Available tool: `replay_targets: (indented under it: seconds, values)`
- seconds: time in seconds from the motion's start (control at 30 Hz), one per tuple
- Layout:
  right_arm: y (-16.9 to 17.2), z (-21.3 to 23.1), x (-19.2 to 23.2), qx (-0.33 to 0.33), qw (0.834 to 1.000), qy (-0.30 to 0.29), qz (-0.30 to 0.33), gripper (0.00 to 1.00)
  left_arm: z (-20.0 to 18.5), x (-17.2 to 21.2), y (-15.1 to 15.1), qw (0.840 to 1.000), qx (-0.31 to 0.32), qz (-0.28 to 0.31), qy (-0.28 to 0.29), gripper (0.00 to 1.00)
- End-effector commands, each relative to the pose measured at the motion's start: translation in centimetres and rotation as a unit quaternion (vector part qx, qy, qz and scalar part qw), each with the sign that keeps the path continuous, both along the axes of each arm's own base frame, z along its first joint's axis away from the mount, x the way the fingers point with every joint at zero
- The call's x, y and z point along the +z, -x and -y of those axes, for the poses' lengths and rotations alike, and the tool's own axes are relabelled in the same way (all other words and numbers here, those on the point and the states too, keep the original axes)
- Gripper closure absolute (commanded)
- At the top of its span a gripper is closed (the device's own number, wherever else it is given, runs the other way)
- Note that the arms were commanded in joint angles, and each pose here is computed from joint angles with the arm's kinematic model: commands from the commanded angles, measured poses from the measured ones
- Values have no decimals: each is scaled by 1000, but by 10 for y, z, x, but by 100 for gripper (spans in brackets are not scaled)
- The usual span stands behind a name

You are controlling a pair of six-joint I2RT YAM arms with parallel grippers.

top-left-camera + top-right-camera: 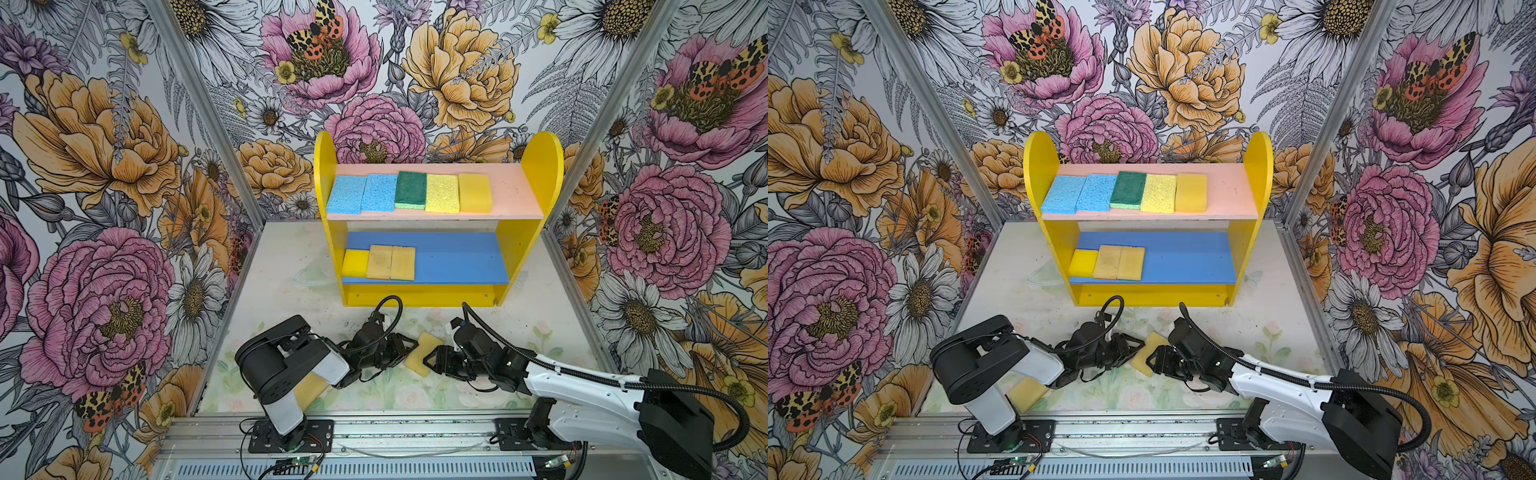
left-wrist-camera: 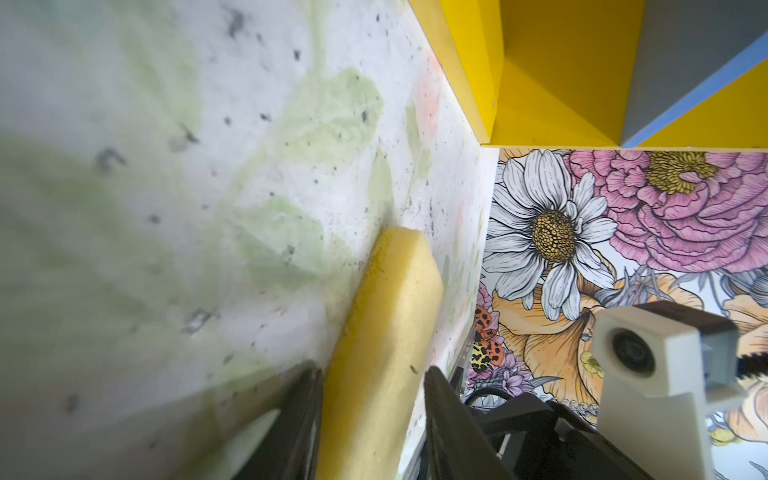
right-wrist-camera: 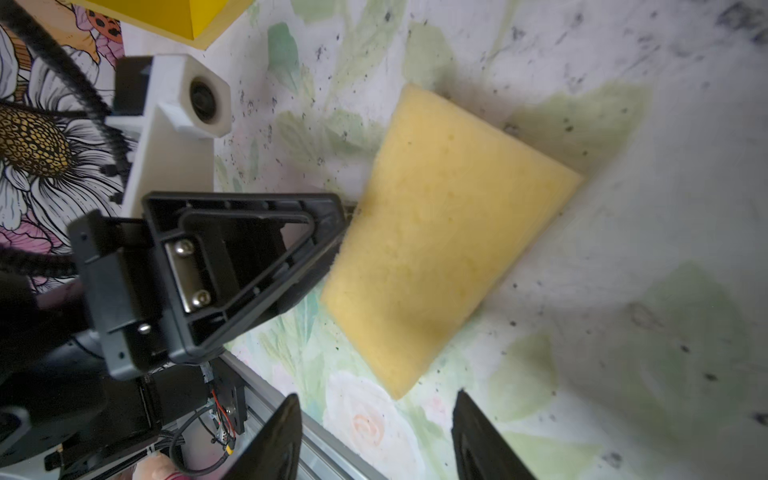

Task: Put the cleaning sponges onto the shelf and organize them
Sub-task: 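Lower both grippers around the pale yellow sponge on the table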

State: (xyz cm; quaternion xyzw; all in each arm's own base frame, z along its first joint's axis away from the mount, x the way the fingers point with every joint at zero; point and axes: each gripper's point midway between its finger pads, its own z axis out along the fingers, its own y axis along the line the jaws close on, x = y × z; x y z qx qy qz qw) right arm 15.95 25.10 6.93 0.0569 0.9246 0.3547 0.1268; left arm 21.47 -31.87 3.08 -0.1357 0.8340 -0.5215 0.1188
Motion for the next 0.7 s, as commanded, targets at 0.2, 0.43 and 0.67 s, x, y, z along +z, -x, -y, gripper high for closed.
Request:
replay_targets:
  seconds: [0.2, 0.43, 0.67]
  values:
    - [-3, 14, -7, -37, 999, 0, 6, 41, -5, -47, 32, 998, -13, -68, -5, 58]
    - [-3, 32, -18, -62, 998, 32, -6, 41, -7, -44, 33, 997, -27, -55, -47, 58]
    - [-6, 44, -32, -73, 996, 50, -20, 46, 7, -34, 37, 994, -63, -42, -74, 57]
